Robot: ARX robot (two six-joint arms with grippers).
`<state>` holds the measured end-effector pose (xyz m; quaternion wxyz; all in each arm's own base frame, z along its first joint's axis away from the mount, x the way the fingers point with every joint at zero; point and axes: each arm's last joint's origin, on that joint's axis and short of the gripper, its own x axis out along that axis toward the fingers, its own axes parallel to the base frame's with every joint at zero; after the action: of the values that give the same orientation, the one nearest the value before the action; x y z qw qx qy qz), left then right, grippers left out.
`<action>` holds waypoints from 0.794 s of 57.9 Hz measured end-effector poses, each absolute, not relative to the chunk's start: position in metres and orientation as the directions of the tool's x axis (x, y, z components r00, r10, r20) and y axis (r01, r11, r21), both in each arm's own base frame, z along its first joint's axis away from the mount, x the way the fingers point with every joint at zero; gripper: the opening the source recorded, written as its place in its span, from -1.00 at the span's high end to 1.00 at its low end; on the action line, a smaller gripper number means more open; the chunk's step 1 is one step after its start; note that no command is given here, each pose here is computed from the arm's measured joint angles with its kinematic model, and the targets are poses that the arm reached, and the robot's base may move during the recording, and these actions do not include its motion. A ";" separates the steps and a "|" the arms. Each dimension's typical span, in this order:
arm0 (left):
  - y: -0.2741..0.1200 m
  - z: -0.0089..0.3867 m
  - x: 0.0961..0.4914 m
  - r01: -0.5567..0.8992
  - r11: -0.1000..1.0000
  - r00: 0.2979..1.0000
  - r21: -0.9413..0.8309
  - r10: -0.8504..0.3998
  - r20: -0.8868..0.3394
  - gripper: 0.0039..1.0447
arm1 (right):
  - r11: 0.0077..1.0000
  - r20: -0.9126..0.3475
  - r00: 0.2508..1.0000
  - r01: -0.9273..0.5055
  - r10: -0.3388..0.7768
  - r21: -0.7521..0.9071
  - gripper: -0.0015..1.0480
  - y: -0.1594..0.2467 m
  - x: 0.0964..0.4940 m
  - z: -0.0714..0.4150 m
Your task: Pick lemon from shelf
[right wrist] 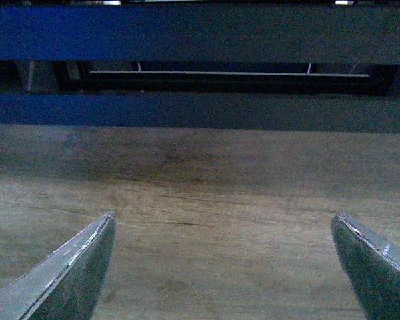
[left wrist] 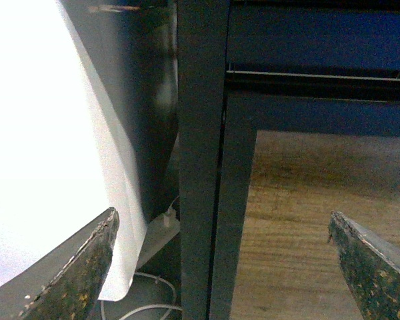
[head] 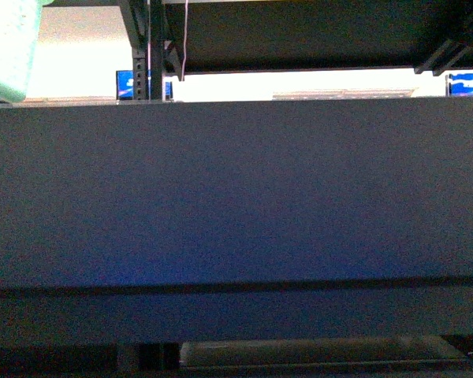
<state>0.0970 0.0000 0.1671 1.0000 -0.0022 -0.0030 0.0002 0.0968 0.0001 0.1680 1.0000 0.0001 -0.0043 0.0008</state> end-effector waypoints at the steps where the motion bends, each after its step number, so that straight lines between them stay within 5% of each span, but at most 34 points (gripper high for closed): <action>1: 0.000 0.167 0.097 0.000 1.000 1.000 -0.004 0.000 0.006 -0.85 | 1.000 0.009 1.000 -0.001 0.001 0.000 -0.86 0.000 0.097 0.168; 46: 0.000 0.167 0.097 0.000 1.000 1.000 -0.004 0.000 0.006 -0.85 | 1.000 0.009 1.000 -0.001 0.001 0.000 -0.86 0.000 0.097 0.168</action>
<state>0.0970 0.0000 0.1671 1.0000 -0.0020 -0.0030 0.0002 0.0968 0.0001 0.1680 1.0000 0.0001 -0.0043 0.0004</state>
